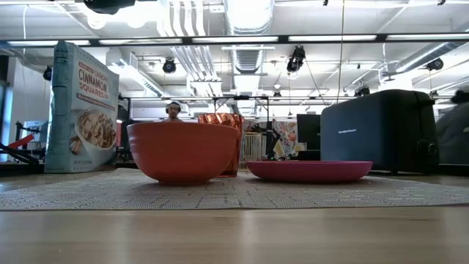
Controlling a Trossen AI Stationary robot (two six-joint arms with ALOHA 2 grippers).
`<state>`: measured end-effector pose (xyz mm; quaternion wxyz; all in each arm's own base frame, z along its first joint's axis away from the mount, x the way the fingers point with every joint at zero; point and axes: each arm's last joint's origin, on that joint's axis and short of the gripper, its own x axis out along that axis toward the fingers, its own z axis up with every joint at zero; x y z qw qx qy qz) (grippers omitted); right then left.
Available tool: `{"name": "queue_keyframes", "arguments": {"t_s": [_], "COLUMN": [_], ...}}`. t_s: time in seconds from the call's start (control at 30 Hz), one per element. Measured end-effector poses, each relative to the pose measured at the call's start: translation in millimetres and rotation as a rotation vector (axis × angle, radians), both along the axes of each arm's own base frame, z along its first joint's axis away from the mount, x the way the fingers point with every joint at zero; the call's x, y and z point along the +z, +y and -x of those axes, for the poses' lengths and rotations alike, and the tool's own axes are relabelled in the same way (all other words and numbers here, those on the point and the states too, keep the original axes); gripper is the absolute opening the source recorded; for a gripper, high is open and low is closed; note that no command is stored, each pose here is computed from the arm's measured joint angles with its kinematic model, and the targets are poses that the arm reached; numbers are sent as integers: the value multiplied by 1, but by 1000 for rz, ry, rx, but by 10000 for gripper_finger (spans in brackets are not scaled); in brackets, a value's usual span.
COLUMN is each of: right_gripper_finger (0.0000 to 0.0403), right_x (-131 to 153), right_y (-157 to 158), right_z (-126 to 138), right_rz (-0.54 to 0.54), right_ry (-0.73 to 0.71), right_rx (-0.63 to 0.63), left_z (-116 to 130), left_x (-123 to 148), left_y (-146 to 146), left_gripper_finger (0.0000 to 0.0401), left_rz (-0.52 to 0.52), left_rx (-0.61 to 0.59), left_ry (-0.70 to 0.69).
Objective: Arrange a breakfast setting
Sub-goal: Put the red apple on the gray table mat
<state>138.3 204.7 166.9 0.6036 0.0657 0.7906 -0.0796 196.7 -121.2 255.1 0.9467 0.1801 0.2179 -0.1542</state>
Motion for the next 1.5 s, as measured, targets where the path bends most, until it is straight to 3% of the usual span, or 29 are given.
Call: {"name": "queue_keyframes", "arguments": {"t_s": [0.17, 0.4, 0.6, 0.77, 0.87, 0.97, 1.07, 1.3, 1.5], "right_gripper_finger": [234, 234, 234, 234, 234, 234, 234, 236, 233], "right_x": [4, 16, 56, 95, 111, 120, 119, 79, 53], "right_y": [5, 15, 26, 26, 21, 13, 6, -12, -23], "right_z": [-4, -6, -11, -15, -18, -24, -33, -54, -73], "right_rz": [-39, -191, -347, -390, -324, -178, -39, 115, 165], "right_ry": [-26, 47, 17, -147, -345, -607, -759, -673, -634], "right_rx": [43, 87, 85, 46, 31, 72, 139, 185, 237], "left_z": [0, 0, 0, 0, 0, 0, 0, 0, 0], "left_x": [0, 0, 0, 0, 0, 0, 0, 0, 0], "left_y": [0, 0, 0, 0, 0, 0, 0, 0, 0], "left_gripper_finger": [336, 336, 336, 336, 336, 336, 336, 336, 336], "left_rz": [0, 0, 0, 1, 1, 0, -1, -1, -1], "left_rx": [0, 0, 0, 0, 0, 0, 0, 0, 0], "left_ry": [0, -1, -1, -2, -2, 0, 0, 0, 0]}}
